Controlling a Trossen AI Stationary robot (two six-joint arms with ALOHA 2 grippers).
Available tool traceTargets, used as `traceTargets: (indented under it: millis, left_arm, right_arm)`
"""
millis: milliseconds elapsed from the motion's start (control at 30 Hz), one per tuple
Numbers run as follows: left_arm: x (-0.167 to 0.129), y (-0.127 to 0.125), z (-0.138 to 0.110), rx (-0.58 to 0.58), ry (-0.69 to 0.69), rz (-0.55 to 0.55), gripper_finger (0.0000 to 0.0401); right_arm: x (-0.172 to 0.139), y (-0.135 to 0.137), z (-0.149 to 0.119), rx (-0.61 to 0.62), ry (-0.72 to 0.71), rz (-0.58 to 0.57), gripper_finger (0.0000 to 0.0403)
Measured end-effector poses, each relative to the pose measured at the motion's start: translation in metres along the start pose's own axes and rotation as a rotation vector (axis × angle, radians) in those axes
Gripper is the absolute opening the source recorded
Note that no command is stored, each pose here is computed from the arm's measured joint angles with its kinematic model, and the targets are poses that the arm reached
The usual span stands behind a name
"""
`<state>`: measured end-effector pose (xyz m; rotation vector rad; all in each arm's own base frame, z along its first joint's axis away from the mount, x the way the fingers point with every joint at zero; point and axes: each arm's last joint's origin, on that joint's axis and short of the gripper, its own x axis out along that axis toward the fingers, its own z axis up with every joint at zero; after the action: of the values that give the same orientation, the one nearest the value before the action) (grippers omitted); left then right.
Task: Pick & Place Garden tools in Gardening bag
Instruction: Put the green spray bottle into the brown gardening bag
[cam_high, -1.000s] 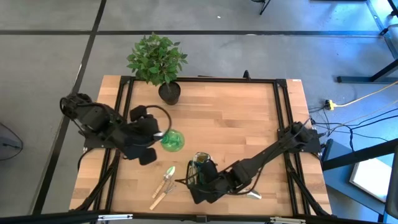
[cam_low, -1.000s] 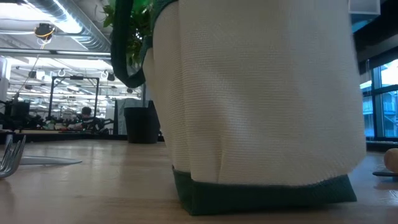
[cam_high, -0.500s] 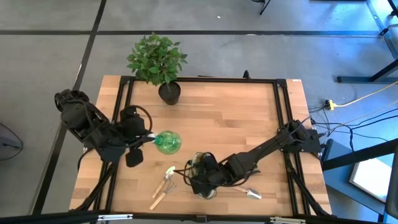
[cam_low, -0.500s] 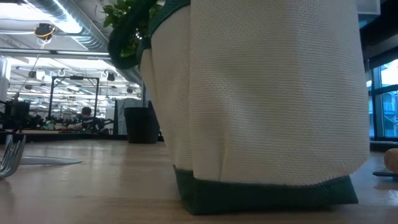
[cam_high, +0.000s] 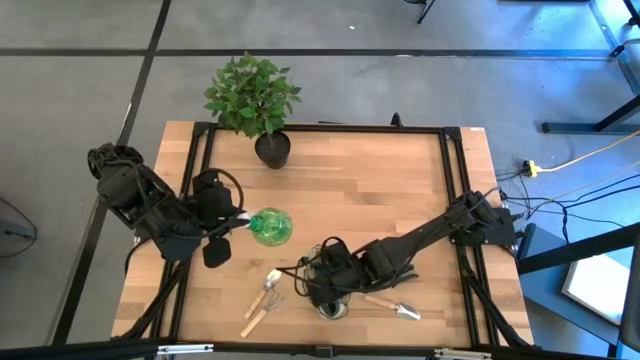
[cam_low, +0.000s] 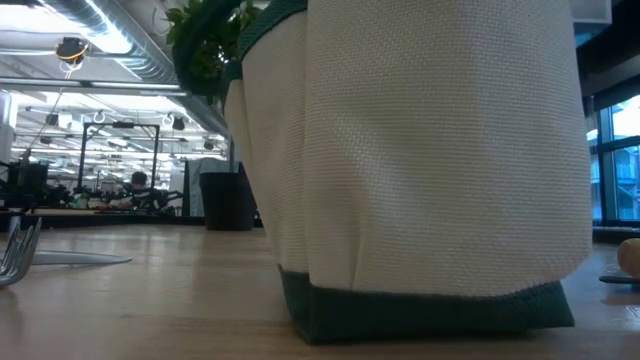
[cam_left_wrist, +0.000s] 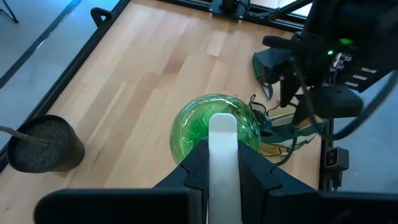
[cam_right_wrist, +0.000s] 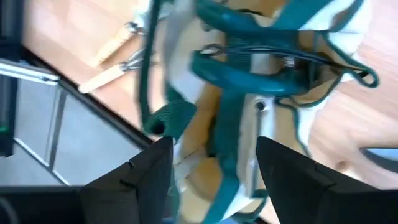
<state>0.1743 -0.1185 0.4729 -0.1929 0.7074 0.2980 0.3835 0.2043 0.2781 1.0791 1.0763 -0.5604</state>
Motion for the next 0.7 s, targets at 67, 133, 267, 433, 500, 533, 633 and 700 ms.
traceTargets:
  millis: [67, 133, 267, 433, 500, 533, 633, 700]
  left_arm:
    - [0.0, 0.0, 0.0, -0.003, 0.0, 0.0, 0.0038]
    - [0.0, 0.0, 0.0, -0.002, 0.001, -0.001, 0.0038]
    - [0.0, 0.0, 0.0, -0.002, 0.002, -0.001, 0.0038]
    - [0.0, 0.0, 0.0, 0.0, 0.001, -0.001, 0.0038]
    - [0.0, 0.0, 0.0, 0.007, 0.001, -0.001, 0.0038]
    - [0.0, 0.0, 0.0, 0.01, 0.002, -0.001, 0.0038]
    - [0.0, 0.0, 0.0, 0.014, 0.001, 0.0, 0.0038]
    - [0.0, 0.0, 0.0, 0.013, 0.002, -0.001, 0.0038]
  right_arm:
    - [-0.012, 0.009, -0.001, -0.02, -0.003, 0.052, 0.0233]
    - [-0.026, 0.017, -0.002, -0.046, -0.014, 0.11, 0.0232]
    - [-0.035, 0.014, -0.004, -0.058, -0.033, 0.061, 0.0224]
    - [-0.024, 0.004, -0.005, -0.008, -0.012, -0.062, 0.0211]
    - [-0.015, 0.006, -0.006, -0.008, -0.002, -0.061, 0.0211]
    - [-0.011, 0.007, -0.007, -0.007, 0.004, -0.055, 0.0211]
    - [0.004, 0.008, -0.007, -0.002, 0.035, -0.084, 0.0211]
    - [0.016, 0.007, -0.006, 0.004, 0.045, -0.106, 0.0211]
